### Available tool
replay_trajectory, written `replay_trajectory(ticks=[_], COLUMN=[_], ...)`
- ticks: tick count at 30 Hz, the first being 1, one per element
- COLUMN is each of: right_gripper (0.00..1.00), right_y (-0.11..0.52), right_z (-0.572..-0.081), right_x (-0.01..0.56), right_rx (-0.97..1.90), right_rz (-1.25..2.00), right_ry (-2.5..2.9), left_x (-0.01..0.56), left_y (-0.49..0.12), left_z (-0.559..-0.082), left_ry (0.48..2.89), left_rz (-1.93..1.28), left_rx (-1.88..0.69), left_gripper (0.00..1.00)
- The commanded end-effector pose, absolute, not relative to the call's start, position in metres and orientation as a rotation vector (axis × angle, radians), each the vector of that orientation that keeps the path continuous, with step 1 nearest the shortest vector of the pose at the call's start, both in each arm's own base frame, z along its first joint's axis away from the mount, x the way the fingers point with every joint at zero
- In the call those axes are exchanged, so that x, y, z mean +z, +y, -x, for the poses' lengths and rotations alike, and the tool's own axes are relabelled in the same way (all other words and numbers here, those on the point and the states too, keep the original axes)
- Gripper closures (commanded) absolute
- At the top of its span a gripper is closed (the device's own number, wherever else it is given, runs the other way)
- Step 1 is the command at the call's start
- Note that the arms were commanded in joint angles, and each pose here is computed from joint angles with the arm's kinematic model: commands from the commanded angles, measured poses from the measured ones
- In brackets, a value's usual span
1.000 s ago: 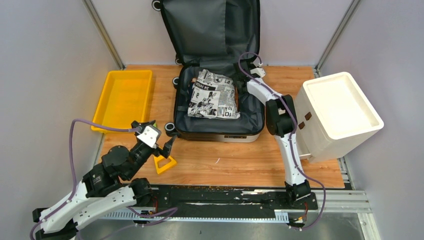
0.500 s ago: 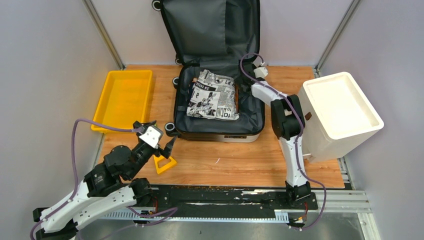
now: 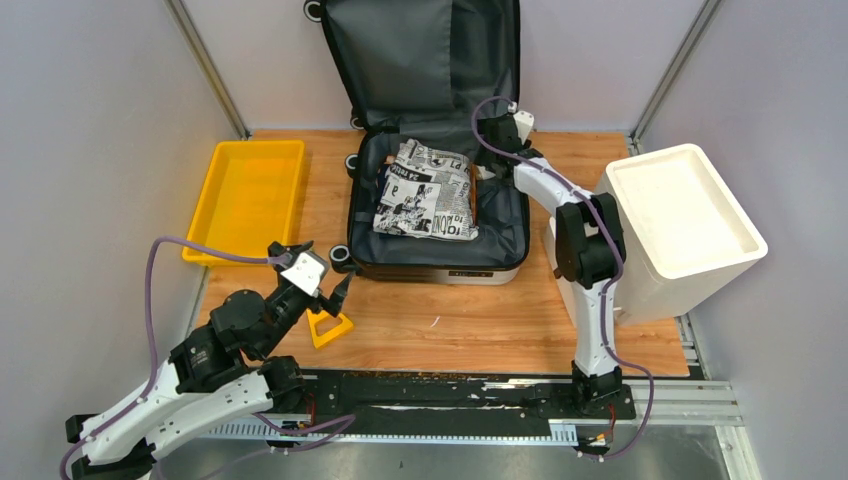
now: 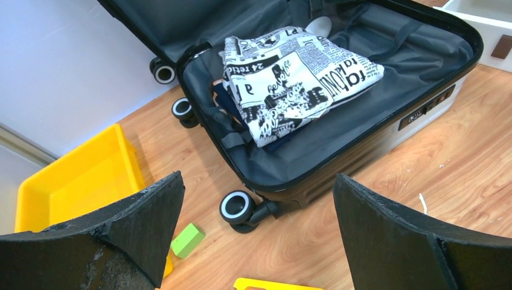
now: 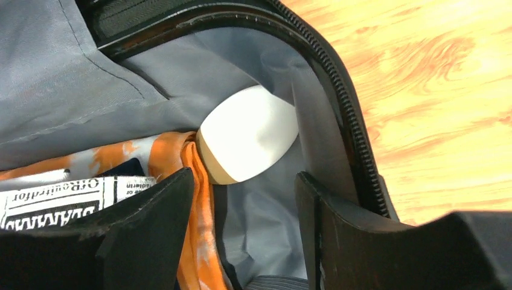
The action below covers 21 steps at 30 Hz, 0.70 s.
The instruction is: Open, take out, and arrange the luggage
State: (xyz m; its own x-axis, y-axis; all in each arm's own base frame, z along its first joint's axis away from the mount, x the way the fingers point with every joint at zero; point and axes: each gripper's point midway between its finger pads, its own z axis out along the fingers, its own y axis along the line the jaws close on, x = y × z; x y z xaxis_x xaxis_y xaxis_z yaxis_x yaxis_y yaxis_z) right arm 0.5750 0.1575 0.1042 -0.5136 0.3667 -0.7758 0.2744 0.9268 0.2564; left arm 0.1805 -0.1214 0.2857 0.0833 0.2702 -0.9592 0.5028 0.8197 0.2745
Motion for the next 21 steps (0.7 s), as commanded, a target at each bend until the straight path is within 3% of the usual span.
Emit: replay_trajectory(ticks=[1, 7, 11, 13, 17, 21], right_gripper=[0.36, 0.36, 0.37, 0.38, 0.42, 0.48], right_y=[0.146, 0.163, 0.146, 0.137, 0.152, 0.164], right_z=[-0.587, -0.598, -0.616, -0.623, -0.622, -0.603], right_x=[0.132, 0.112, 0.113, 0.128, 0.156, 0.171], right_rx=[0.034, 0.153, -0.017, -0.023, 0.266, 0.258], right_rz=[-0.402, -0.521, -0.367, -0.234, 0.188, 0.684], right_ry=[2.102, 2.111, 2.077, 2.057, 2.042, 1.911], left_x=[0.291, 0.291, 0.293, 0.293, 0.295, 0.298], left_y=[-0.125, -0.126, -0.124, -0.124, -0.125, -0.125], left_z=[-0.182, -0.181, -0.181, -0.180, -0.178, -0.176], left_ry=[1.486, 1.486, 1.478, 1.478, 1.466, 1.452], left_rz=[-0.652, -0.657, -0.649, -0.648, -0.651, -0.652], left_rx=[-0.195, -0.203, -0.201, -0.204, -0.222, -0.241], left_gripper=[0.00, 0.00, 0.00, 0.00, 0.00, 0.00])
